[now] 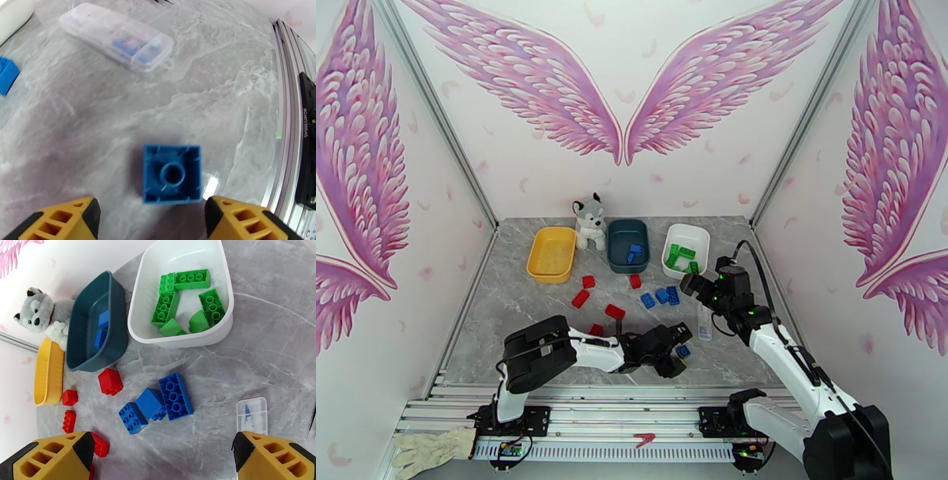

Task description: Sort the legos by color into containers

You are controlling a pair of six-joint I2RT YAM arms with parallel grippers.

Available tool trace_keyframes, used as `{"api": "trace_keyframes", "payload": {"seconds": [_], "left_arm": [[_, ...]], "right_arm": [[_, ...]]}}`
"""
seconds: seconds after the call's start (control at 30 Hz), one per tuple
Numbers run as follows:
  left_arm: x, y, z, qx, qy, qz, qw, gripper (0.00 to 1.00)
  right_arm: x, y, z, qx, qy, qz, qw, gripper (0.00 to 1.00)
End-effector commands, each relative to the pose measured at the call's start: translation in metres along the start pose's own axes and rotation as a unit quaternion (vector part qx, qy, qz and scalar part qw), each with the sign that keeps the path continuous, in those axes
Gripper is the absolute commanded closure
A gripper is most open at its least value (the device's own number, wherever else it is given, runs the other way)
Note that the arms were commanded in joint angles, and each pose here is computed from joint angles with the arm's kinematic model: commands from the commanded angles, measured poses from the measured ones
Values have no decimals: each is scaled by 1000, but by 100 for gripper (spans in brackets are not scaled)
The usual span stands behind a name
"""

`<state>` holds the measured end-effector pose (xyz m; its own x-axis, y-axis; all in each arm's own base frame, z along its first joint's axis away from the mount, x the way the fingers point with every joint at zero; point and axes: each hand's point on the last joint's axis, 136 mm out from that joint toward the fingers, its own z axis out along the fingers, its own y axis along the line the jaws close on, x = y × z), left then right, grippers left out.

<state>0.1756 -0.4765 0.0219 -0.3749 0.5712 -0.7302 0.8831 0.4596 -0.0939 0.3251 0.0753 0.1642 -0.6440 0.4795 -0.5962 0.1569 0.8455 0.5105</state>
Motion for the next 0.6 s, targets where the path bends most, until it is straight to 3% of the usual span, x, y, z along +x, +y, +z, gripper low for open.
{"api": "trace_keyframes", "payload": {"seconds": [0.0,0.3,0.57], "left_arm": [[-1,-5,13,-27,6,17,999,31],[2,-6,30,-38,17,16,999,49],[-1,-1,14,-46,4,14,999,75]], "right_arm": [[-1,-3,-2,0,-6,8,1000,1],[0,-5,-1,0,-3,12,1000,1],[-1,-5,-2,-4,-5,15,1000,1]]}}
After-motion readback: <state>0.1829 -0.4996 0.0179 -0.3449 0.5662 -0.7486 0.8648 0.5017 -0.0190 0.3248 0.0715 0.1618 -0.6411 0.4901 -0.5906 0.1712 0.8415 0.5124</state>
